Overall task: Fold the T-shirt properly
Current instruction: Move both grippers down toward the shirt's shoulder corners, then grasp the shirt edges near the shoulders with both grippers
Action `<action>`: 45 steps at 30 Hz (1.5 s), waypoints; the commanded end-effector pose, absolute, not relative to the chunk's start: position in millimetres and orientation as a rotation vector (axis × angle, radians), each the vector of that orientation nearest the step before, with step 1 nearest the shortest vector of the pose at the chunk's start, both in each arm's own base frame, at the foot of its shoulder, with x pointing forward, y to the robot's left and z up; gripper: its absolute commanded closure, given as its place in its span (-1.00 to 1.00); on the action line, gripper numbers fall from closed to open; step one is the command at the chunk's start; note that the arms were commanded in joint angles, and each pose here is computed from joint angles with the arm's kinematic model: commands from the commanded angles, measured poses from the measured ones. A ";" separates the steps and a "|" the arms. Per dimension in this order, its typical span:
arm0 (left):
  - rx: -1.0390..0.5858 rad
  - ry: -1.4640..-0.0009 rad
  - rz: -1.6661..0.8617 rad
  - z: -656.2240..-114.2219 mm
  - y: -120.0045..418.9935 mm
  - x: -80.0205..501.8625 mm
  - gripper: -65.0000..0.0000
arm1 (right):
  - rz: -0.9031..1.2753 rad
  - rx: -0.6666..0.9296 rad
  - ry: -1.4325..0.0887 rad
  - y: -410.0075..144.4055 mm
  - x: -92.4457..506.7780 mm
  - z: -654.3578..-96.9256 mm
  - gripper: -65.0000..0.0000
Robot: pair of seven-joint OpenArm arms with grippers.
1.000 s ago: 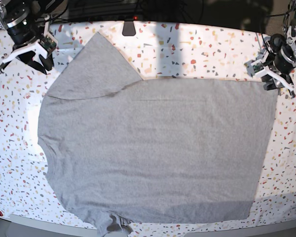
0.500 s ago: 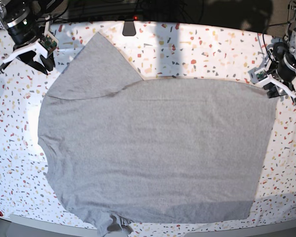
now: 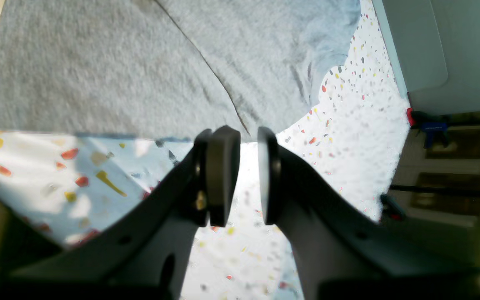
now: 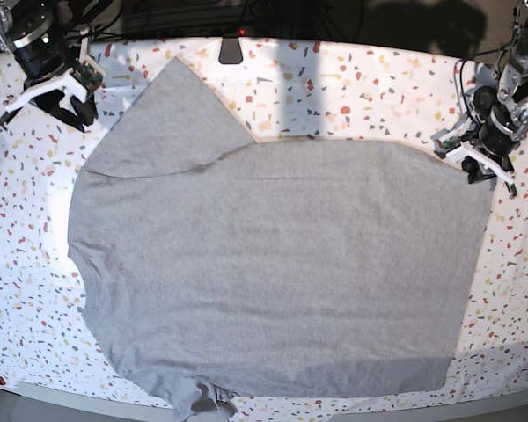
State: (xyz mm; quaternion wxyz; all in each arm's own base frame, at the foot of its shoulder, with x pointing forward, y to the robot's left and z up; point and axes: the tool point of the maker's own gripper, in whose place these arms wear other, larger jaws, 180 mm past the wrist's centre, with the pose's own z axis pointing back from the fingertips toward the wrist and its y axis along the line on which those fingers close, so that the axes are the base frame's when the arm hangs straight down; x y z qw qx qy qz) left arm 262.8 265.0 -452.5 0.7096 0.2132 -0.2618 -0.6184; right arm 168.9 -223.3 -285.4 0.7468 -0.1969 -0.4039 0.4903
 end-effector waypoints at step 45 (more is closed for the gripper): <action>0.489 -0.548 -1.305 -452.1 278.7 261.0 1.00 | 1.423 -0.296 -0.609 -214.7 235.2 -414.0 0.29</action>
